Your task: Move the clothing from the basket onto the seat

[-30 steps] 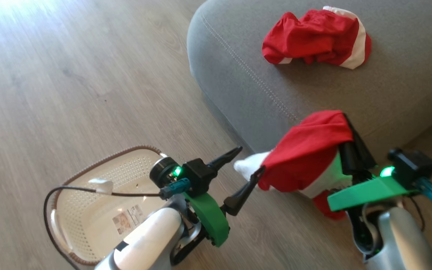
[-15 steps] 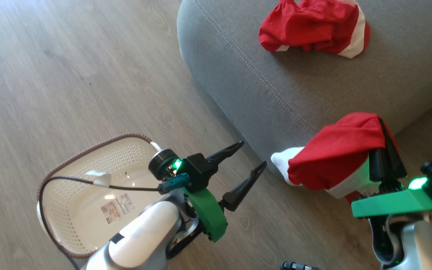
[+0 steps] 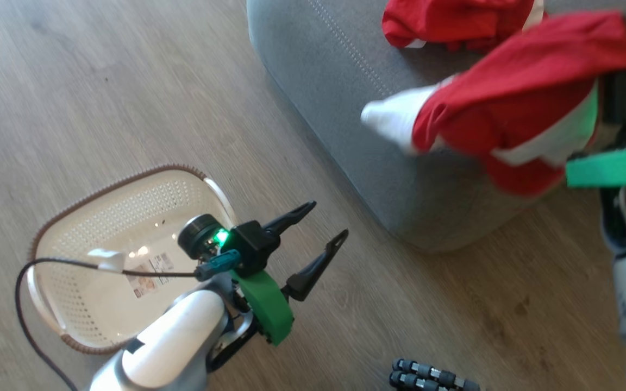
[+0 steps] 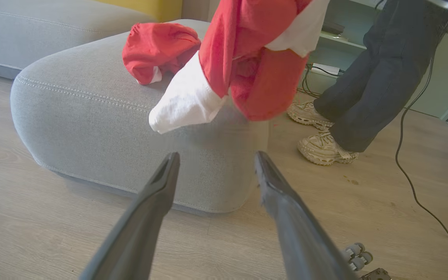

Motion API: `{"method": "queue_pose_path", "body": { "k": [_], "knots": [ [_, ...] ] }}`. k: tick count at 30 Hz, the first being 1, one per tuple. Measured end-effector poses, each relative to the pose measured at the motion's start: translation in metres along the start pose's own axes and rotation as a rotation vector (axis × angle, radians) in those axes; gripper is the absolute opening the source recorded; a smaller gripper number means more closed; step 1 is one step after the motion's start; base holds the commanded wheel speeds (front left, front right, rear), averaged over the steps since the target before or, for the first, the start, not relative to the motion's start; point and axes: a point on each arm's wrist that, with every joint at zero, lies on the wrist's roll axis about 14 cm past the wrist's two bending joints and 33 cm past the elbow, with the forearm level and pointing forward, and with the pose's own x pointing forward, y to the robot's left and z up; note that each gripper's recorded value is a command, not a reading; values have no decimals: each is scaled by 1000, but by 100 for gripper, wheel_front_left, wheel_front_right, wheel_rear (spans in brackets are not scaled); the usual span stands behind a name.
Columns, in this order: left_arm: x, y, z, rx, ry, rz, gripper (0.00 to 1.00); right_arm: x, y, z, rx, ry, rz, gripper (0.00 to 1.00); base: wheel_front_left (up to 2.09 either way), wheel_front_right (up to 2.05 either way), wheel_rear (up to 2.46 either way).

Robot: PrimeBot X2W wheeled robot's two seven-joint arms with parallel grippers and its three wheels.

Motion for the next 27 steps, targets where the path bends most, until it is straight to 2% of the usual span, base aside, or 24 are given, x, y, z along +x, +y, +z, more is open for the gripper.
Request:
{"method": "queue_pose_path", "body": {
  "k": [5,11,19,23,27],
  "knots": [
    [-6,12,-12,-8,18,12,100,31,-5,10,-89,-25,22,0,0,0,0],
    [-17,27,-31,-29,44,28,100,91,-13,49,-229,-101,23,0,0,0,0],
    [-33,51,-49,-47,69,66,100,151,-31,73,-385,-99,-32,0,0,0,0],
    [-42,64,-56,-49,79,88,100,175,-44,68,-391,-49,-100,0,0,0,0],
    [-53,73,-69,-66,97,104,100,185,-70,45,-370,38,-206,0,0,0,0]
  ]
}}
